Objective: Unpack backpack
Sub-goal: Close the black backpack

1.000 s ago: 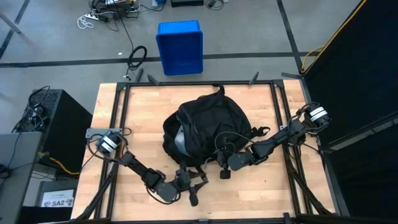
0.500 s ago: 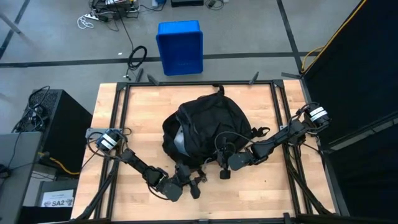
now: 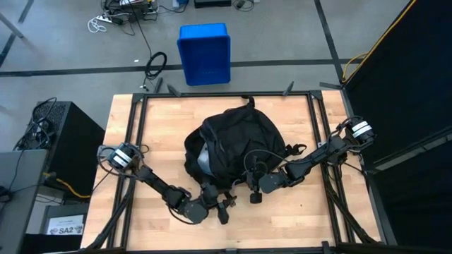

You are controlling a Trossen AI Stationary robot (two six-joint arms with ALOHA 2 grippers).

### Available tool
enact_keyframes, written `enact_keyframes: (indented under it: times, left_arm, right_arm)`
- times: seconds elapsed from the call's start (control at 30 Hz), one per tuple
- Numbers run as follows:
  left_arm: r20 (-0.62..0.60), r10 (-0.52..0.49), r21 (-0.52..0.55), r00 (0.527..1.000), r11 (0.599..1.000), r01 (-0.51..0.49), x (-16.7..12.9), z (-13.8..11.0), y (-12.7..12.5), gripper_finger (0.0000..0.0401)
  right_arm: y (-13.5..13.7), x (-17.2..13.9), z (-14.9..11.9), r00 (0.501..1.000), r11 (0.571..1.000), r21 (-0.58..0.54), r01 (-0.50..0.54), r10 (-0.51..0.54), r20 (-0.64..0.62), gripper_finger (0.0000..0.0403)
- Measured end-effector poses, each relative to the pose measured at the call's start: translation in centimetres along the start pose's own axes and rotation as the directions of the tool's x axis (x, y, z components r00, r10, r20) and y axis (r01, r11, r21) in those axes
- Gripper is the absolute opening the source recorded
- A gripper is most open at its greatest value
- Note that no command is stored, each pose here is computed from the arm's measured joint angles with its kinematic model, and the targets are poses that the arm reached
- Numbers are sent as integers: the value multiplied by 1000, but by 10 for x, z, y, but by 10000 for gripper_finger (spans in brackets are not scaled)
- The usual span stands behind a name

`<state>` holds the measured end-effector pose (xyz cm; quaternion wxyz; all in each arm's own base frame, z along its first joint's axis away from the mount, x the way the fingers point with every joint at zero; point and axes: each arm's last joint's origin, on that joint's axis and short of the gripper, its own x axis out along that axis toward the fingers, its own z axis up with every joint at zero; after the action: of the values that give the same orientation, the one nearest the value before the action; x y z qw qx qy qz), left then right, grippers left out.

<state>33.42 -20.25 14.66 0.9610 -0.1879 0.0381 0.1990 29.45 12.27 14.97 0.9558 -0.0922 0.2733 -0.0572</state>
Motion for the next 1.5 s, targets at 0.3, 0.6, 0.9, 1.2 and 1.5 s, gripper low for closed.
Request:
enact_keyframes:
  times: [0.3, 0.6, 0.9, 1.2, 1.5]
  left_arm:
    - [-28, -31, -78, 999, 997, 29, 2, 13, 22, 166]
    - [-63, -64, -123, 996, 991, 56, 11, 14, 31, 166]
    - [-125, -136, -139, 983, 983, 119, 10, 11, 30, 165]
    - [-199, -81, -112, 977, 992, 59, 10, 2, 36, 165]
    - [-120, -106, -77, 987, 992, 98, 12, 10, 33, 165]
  right_arm:
    - [0, 0, 0, 1000, 1000, 10, 0, 0, -4, 3]
    - [0, 0, -1, 1000, 1000, 9, 1, -1, -11, 3]
    - [0, 0, -1, 1000, 1000, 10, -1, 1, -11, 3]
    - [0, 0, 0, 1000, 1000, 15, -5, 5, -5, 3]
    - [-1, 1, -1, 1000, 1000, 18, -8, 8, -7, 4]
